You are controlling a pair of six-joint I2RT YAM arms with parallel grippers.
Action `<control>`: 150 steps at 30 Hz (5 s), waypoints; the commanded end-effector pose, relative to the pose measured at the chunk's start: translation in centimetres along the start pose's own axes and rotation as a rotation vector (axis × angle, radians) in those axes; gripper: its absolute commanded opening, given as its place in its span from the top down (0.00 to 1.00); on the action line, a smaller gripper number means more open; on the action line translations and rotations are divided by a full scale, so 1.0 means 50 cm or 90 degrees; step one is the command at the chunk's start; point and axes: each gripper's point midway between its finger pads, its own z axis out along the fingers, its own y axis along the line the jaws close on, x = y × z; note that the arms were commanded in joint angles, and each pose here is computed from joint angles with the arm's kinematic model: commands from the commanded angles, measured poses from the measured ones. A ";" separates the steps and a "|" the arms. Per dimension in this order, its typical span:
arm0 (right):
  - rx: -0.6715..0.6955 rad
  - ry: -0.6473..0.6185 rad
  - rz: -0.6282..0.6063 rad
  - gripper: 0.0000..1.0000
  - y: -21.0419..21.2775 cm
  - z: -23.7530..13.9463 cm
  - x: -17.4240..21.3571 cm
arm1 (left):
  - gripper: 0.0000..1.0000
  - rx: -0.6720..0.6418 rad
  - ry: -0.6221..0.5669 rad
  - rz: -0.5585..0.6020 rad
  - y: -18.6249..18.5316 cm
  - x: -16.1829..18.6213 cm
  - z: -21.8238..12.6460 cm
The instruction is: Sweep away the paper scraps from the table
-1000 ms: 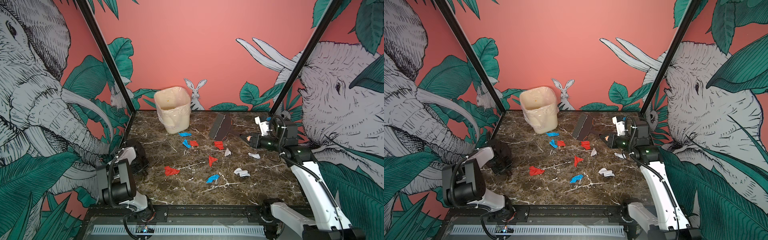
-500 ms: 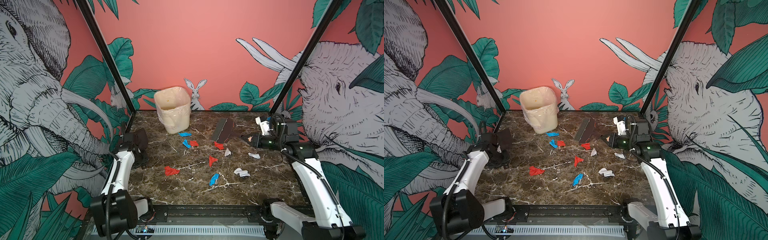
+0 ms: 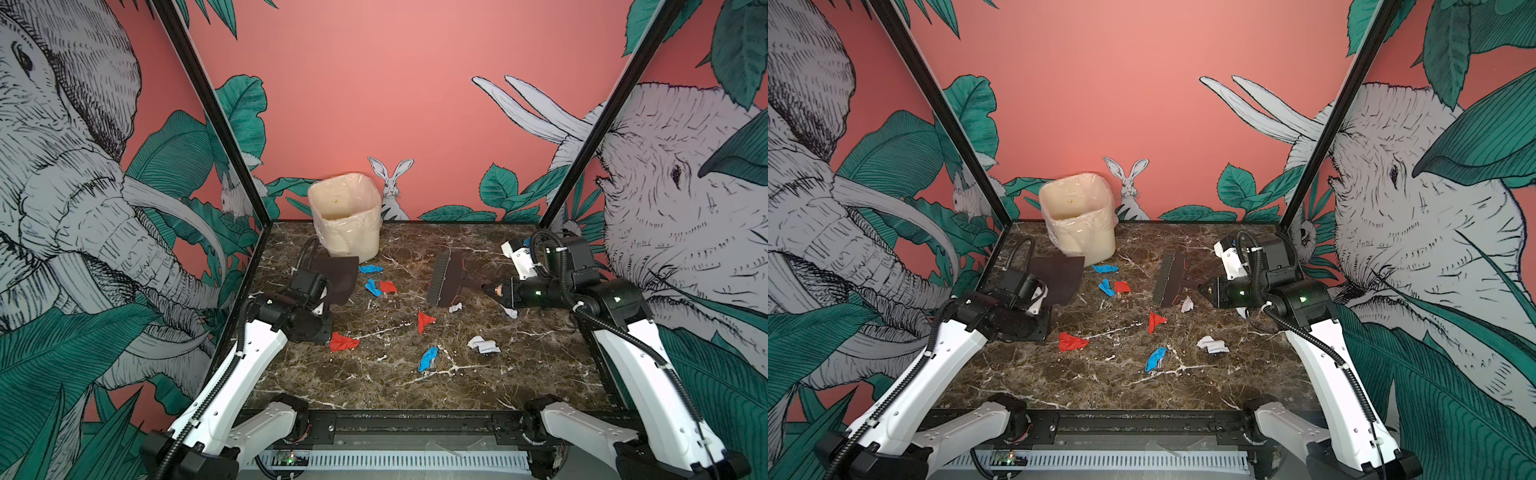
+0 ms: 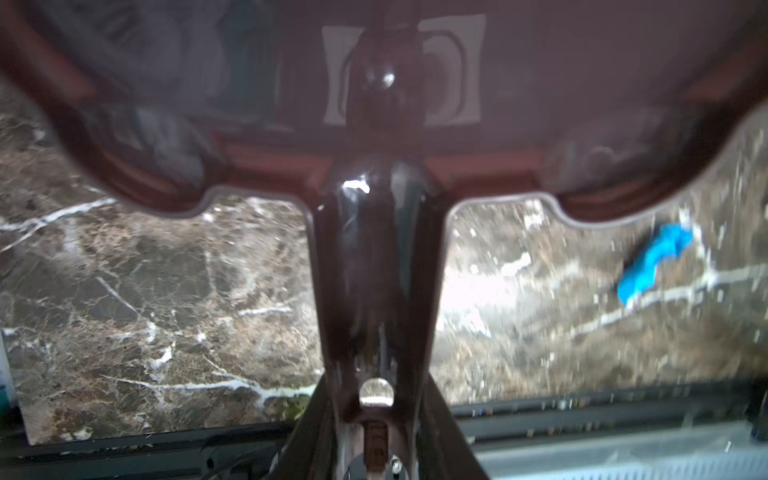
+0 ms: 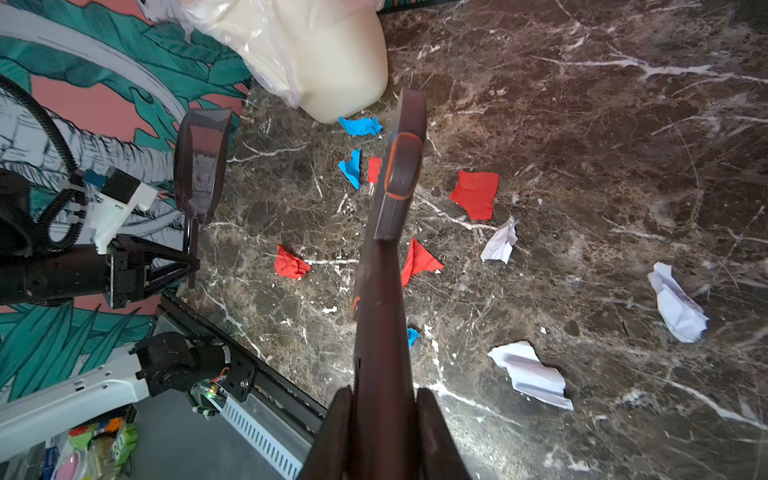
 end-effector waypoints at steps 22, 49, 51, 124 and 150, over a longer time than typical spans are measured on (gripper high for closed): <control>0.144 0.210 -0.103 1.00 -0.021 0.022 0.096 | 1.00 -0.223 0.215 0.513 -0.114 0.135 0.015; 0.132 0.322 -0.139 1.00 0.017 0.062 0.179 | 1.00 -0.200 0.328 0.558 -0.103 0.216 0.021; 0.138 0.330 -0.145 1.00 0.015 0.064 0.183 | 1.00 -0.197 0.332 0.570 -0.109 0.219 0.023; 0.159 0.442 -0.226 1.00 0.004 0.137 0.188 | 1.00 -0.137 0.315 0.585 -0.126 0.268 0.090; 0.129 0.457 -0.217 1.00 0.012 0.162 0.207 | 1.00 -0.122 0.333 0.590 -0.142 0.278 0.113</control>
